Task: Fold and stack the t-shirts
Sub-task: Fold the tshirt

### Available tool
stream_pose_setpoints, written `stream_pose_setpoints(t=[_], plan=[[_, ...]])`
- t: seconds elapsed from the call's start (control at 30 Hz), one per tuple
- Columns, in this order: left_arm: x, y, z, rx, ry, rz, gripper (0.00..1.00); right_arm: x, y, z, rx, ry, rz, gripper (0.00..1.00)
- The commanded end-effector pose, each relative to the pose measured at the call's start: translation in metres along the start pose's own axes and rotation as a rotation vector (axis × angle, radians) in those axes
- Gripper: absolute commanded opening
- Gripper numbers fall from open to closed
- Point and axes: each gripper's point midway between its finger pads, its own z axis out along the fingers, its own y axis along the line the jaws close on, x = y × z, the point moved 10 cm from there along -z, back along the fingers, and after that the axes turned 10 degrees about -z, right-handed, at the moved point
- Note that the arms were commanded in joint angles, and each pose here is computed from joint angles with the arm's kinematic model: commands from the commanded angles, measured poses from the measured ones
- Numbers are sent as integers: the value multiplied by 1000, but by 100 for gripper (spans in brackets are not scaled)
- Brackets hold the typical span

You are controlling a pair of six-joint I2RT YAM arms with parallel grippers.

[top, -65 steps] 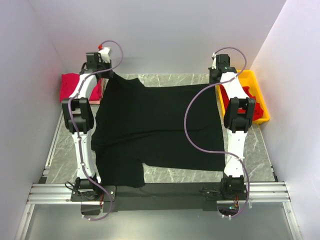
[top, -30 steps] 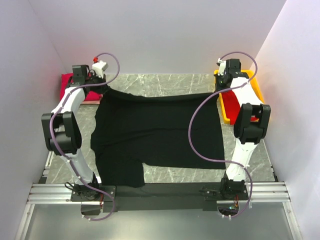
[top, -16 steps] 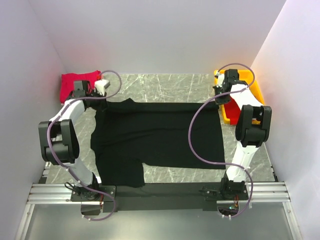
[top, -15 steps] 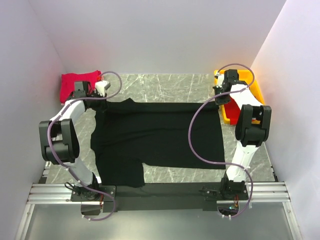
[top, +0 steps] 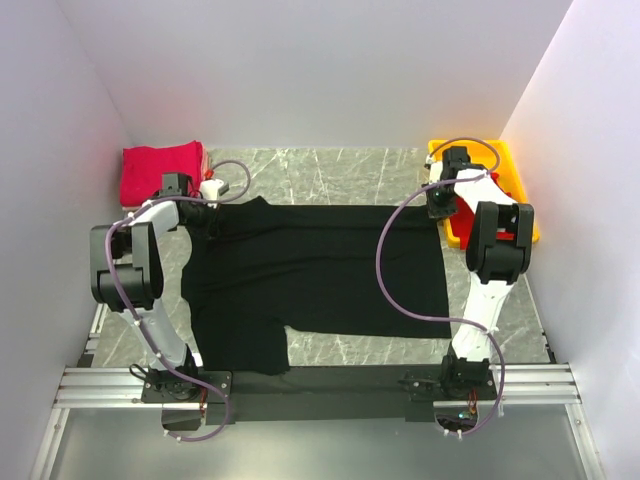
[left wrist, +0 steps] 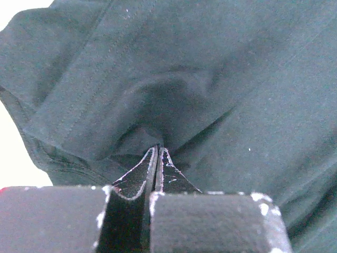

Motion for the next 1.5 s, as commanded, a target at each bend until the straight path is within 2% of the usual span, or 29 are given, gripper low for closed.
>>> stream_pose_setpoints(t=[0.0,0.2,0.3,0.47,0.6,0.87,0.9,0.97,1.0,1.03,1.1,1.13,1.17,1.27,1.47], plan=[[2,3,3,-19,36,13,0,-9,-2,-3,25,14,-31,0],[-13,2,-6,-9,9,20,0,-21,-6,-17,62,-33,-42,0],[-36,2,-24,-7,-54,30,0,-34,-7,-36,47,-86,-49,0],[-50,-1,-49,14,-105,36,0,-34,-2,-61,33,-141,-78,0],[-41,-4,-53,16,-85,63,0,-17,0,-50,36,-79,-96,0],[-4,7,-19,-8,48,41,1,-2,4,-18,2,22,-127,0],[0,9,-13,0,77,31,1,-6,4,-20,4,23,-136,4],[-5,9,-15,24,101,27,16,-5,5,-19,-32,58,-154,15],[-8,9,-18,34,98,33,22,-12,4,-25,-32,40,-163,33],[-12,7,-23,42,84,46,30,-15,4,-31,-43,21,-174,43],[-23,-1,-39,72,29,92,37,-24,5,-48,-60,-13,-188,60],[-29,-3,-45,75,-2,106,45,-28,7,-59,-74,-45,-190,61],[-34,-5,-50,77,-22,100,47,-31,10,-64,-97,-70,-186,61],[-51,-11,-53,81,-66,83,48,-47,19,-73,-86,-126,-192,58],[-70,-21,-18,60,-60,48,43,-68,38,-37,-22,-85,-216,27]])
